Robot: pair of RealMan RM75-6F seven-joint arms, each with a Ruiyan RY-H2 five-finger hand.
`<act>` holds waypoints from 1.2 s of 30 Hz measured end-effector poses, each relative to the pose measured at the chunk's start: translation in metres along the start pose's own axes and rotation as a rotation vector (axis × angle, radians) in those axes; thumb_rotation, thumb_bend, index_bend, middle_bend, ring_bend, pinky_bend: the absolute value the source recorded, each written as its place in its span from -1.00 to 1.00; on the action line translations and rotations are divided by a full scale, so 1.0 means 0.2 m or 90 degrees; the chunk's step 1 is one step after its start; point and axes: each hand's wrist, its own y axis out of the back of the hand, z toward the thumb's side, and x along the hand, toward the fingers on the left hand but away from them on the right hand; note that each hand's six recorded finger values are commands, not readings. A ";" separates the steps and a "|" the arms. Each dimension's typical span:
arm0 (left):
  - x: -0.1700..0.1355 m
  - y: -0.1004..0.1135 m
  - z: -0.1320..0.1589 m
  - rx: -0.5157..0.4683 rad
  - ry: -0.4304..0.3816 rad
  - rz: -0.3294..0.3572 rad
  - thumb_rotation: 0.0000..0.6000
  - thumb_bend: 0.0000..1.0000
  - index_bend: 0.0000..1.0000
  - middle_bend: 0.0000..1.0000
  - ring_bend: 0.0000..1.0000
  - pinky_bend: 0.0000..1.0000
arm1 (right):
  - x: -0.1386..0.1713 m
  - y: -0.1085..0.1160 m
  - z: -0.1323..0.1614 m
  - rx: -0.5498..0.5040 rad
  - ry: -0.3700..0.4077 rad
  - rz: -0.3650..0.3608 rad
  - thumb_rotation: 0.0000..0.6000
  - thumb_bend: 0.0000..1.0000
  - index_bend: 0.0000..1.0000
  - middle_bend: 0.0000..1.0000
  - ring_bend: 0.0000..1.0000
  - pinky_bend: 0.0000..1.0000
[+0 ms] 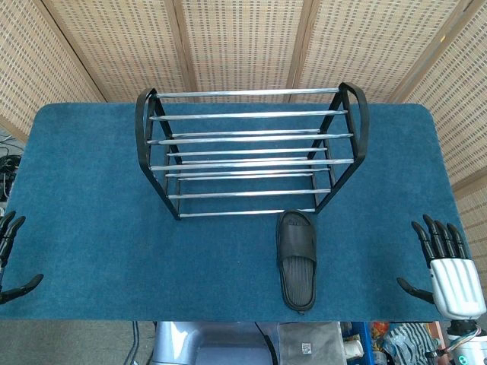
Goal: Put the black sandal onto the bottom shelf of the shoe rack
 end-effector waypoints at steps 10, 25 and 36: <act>0.01 0.00 0.01 0.000 0.001 0.003 1.00 -0.64 -1.00 -1.00 -1.00 -1.00 | -0.02 -0.05 0.04 -0.016 0.039 0.025 1.00 -0.68 -1.00 -1.00 -1.00 -1.00; 0.07 -0.02 -0.03 -0.005 0.027 -0.012 1.00 -0.64 -1.00 -1.00 -1.00 -1.00 | -0.31 -0.19 0.59 -0.052 0.354 0.119 1.00 1.00 -0.85 -0.91 -1.00 -1.00; 0.12 -0.04 -0.05 -0.005 0.042 -0.029 1.00 -0.64 -1.00 -1.00 -1.00 -1.00 | -0.42 -0.41 1.08 0.022 0.510 0.199 1.00 1.00 -0.73 -0.80 -1.00 -1.00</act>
